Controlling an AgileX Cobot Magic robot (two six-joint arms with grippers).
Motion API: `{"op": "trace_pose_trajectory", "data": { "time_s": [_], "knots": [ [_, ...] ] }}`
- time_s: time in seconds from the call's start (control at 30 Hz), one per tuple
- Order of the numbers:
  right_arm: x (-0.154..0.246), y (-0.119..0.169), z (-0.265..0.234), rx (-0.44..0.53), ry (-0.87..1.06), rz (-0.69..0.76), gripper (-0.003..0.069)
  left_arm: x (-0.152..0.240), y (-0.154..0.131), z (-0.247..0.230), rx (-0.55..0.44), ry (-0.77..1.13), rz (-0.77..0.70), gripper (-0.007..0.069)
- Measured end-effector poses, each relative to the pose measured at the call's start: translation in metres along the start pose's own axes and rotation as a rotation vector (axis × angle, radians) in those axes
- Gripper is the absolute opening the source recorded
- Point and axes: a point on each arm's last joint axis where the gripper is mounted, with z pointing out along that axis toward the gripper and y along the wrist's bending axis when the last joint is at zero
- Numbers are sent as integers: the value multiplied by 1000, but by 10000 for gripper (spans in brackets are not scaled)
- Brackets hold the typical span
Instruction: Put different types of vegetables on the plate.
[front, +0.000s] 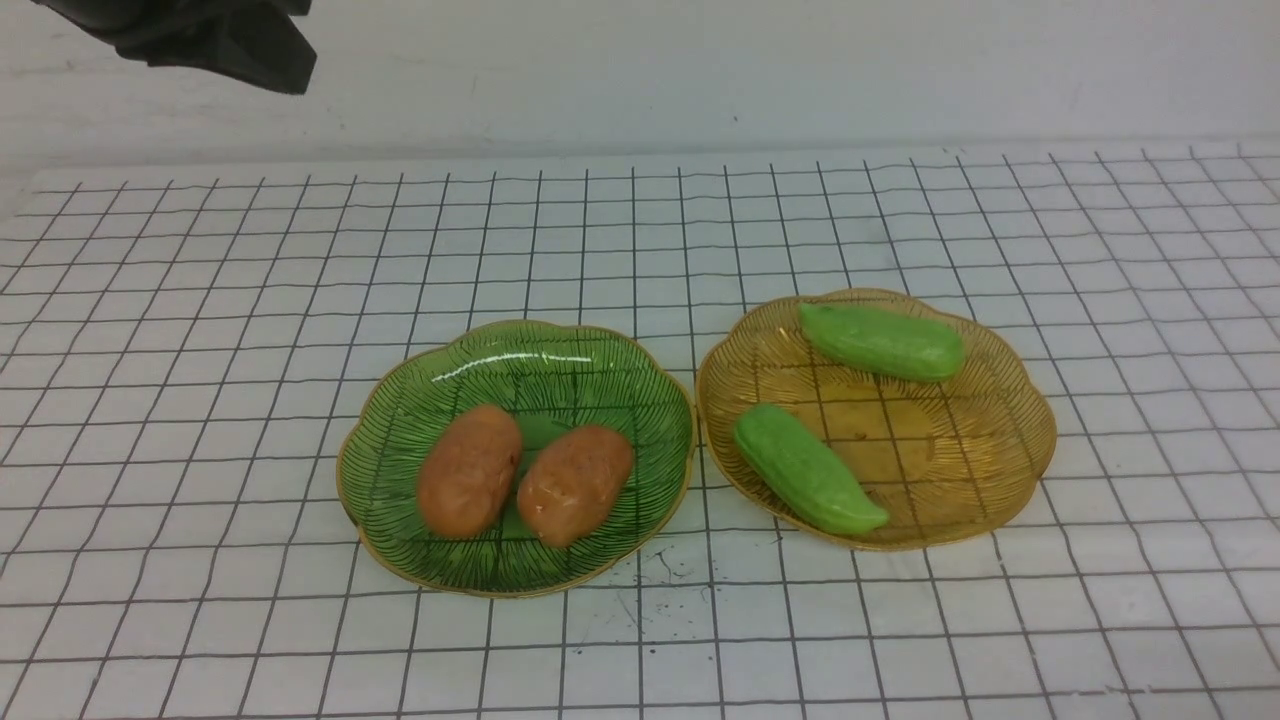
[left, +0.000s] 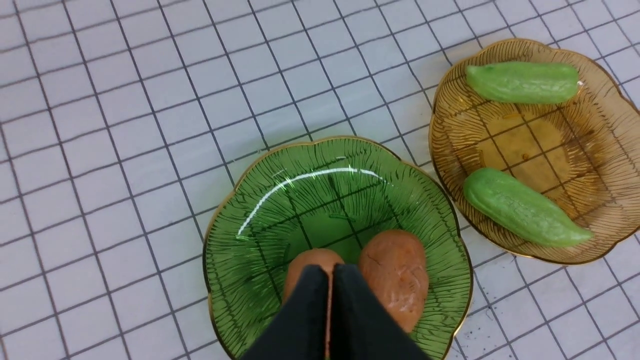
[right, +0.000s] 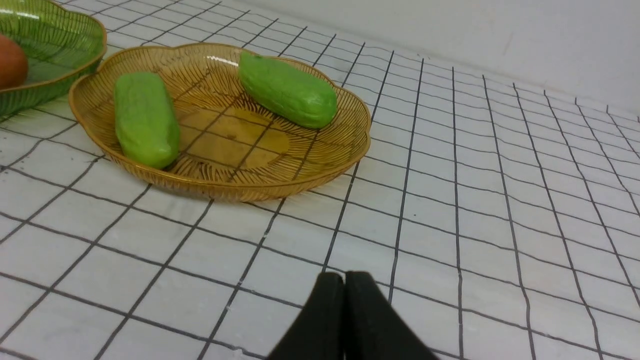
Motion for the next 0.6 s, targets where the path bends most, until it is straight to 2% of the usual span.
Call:
{"op": "trace_pose_trajectory", "data": {
  "time_s": [0.33, 0.5, 0.6],
  "knots": [
    [0, 0, 0, 1, 0, -2, -15, 8, -18, -59, -23, -127, 12, -8],
    [0, 0, 0, 1, 0, -3, -15, 28, -28, -91, -52, -172, 30, -8],
    [0, 0, 0, 1, 0, -3, -15, 60, -34, -104, -84, -146, 34, -8]
  ]
}}
